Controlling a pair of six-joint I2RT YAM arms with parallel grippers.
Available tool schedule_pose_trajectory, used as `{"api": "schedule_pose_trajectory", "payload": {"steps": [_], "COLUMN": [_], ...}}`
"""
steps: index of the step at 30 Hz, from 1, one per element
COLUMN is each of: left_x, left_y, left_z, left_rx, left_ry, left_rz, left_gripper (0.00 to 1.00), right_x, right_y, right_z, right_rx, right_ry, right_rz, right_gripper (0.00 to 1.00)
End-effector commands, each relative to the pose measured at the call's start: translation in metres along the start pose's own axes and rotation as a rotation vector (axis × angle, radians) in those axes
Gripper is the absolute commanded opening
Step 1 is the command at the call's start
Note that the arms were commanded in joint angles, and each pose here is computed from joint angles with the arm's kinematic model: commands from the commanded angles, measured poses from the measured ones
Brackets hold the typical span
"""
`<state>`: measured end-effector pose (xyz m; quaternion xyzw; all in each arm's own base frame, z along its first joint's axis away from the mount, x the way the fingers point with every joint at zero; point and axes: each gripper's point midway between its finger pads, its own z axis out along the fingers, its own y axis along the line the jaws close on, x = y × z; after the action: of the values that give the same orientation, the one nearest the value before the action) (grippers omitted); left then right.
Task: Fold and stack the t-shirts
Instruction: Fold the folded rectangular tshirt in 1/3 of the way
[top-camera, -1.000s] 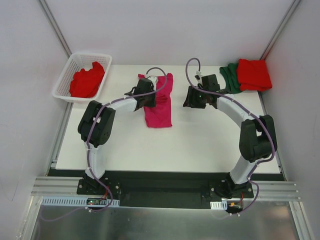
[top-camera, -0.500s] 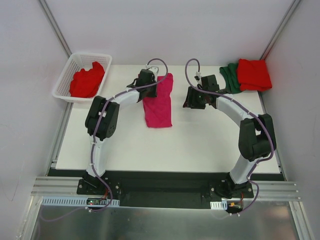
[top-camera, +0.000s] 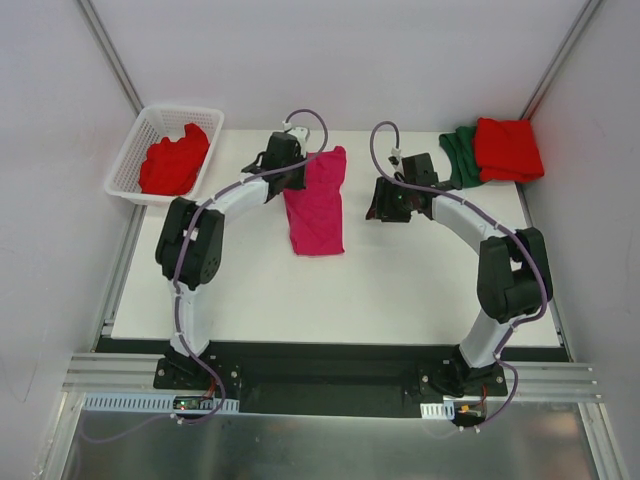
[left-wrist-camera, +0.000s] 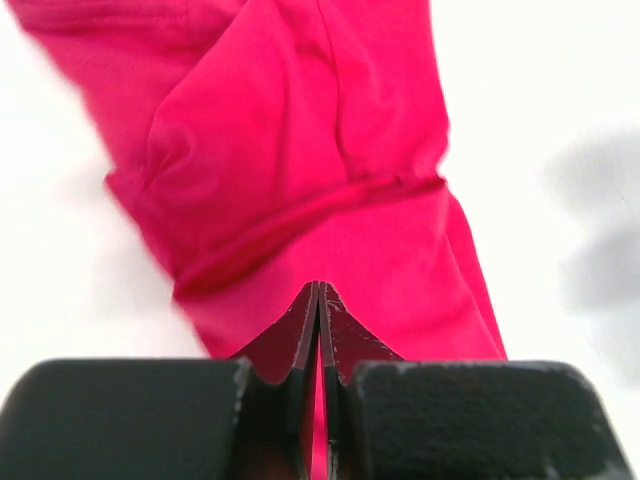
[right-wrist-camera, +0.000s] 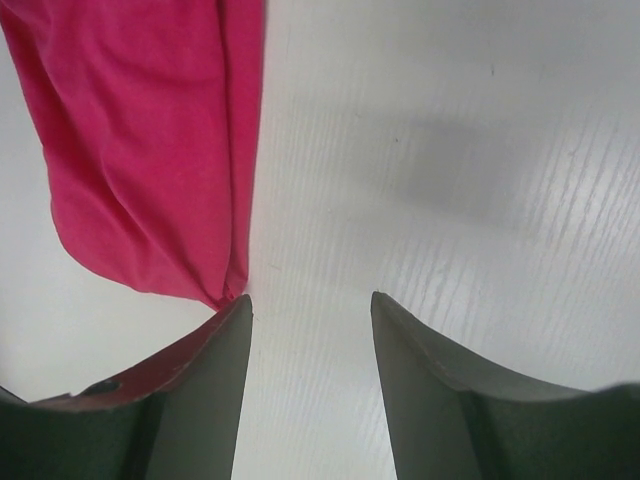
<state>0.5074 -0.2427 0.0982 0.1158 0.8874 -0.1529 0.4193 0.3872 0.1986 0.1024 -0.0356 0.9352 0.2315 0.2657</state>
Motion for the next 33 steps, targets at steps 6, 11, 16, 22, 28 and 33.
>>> {"api": "schedule_pose_trajectory", "payload": {"steps": [6, 11, 16, 22, 28, 33], "left_x": [-0.017, 0.005, 0.020, 0.032, 0.039, 0.034], "left_y": [-0.003, 0.002, -0.002, 0.008, 0.033, 0.045], "left_z": [-0.098, -0.089, -0.056, -0.019, 0.002, 0.002], "left_rx": [-0.004, -0.020, 0.017, 0.014, -0.015, -0.012], "left_ry": [-0.111, -0.075, -0.013, 0.037, 0.071, 0.072], "left_rz": [-0.031, -0.044, -0.074, -0.108, -0.144, -0.178], "left_gripper": [0.00, 0.00, 0.00, 0.00, 0.00, 0.00], "right_x": [0.012, 0.022, 0.025, 0.024, 0.028, 0.028], "right_y": [0.014, 0.017, 0.018, 0.016, 0.013, 0.013], "right_z": [-0.028, -0.035, -0.042, -0.046, -0.044, -0.045], "right_rx": [-0.028, -0.027, -0.021, -0.007, 0.001, 0.003], "right_ry": [-0.020, -0.017, -0.024, -0.030, -0.017, -0.016], "right_rz": [-0.013, -0.022, -0.032, -0.046, -0.045, -0.050], "right_gripper": [0.54, 0.54, 0.54, 0.54, 0.54, 0.54]}}
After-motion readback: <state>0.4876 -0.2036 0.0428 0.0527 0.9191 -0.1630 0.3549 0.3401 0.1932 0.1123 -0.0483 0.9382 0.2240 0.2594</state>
